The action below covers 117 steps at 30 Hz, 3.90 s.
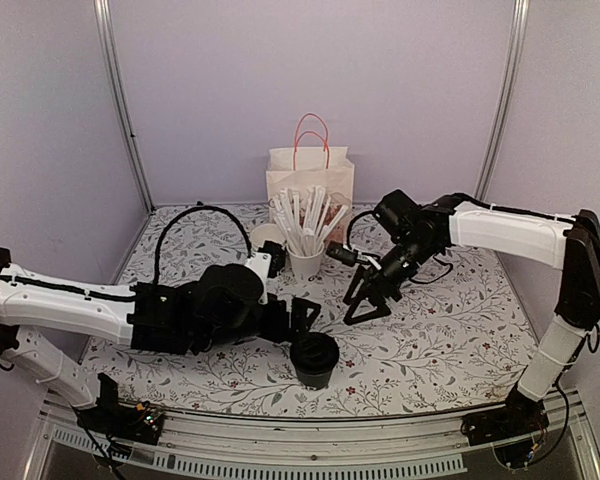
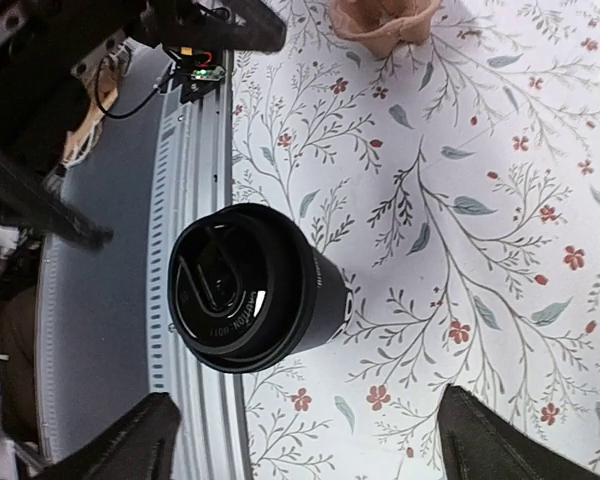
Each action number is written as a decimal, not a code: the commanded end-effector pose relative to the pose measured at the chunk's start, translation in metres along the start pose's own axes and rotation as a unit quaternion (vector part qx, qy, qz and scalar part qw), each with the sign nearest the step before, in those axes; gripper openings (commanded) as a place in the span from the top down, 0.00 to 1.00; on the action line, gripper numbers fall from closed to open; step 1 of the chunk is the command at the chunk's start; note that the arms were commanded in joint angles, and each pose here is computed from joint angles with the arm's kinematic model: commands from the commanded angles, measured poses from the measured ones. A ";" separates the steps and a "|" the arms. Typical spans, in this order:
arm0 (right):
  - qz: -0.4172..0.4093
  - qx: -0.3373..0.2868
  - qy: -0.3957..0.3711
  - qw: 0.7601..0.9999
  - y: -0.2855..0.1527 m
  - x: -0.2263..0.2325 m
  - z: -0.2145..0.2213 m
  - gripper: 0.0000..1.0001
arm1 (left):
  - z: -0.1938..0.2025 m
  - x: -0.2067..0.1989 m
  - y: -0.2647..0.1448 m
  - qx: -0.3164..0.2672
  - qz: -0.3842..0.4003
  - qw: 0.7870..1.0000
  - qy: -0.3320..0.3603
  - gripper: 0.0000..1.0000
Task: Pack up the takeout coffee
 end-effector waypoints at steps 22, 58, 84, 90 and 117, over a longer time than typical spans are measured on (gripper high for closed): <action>0.099 0.049 -0.280 0.954 0.075 0.063 -0.015 0.01 | 0.011 0.099 -0.075 -0.113 -0.081 0.987 -0.087 0.10; 0.194 -0.004 -0.107 0.975 -0.051 -0.023 -0.002 0.20 | 0.009 0.095 -0.070 -0.106 -0.086 0.988 -0.070 0.11; 0.437 -0.126 0.260 0.852 -0.270 -0.217 0.136 0.15 | 0.012 0.090 -0.062 -0.094 -0.081 0.990 -0.063 0.11; 0.437 -0.129 0.271 0.848 -0.269 -0.218 0.137 0.01 | 0.007 0.091 -0.064 -0.097 -0.087 0.990 -0.055 0.10; 0.447 -0.223 0.162 0.851 -0.244 -0.148 0.084 0.01 | -0.256 0.174 0.031 -0.116 -0.126 0.984 -0.056 0.25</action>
Point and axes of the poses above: each gripper's point midway between its finger pads, its own y axis out along the fingers, its own x axis along the line the jaws close on, z = x × y, the point moved 5 cm from there along -y, back along the fingers, and after that the axes turned 6 degrees about y, right-handed, at the moved point
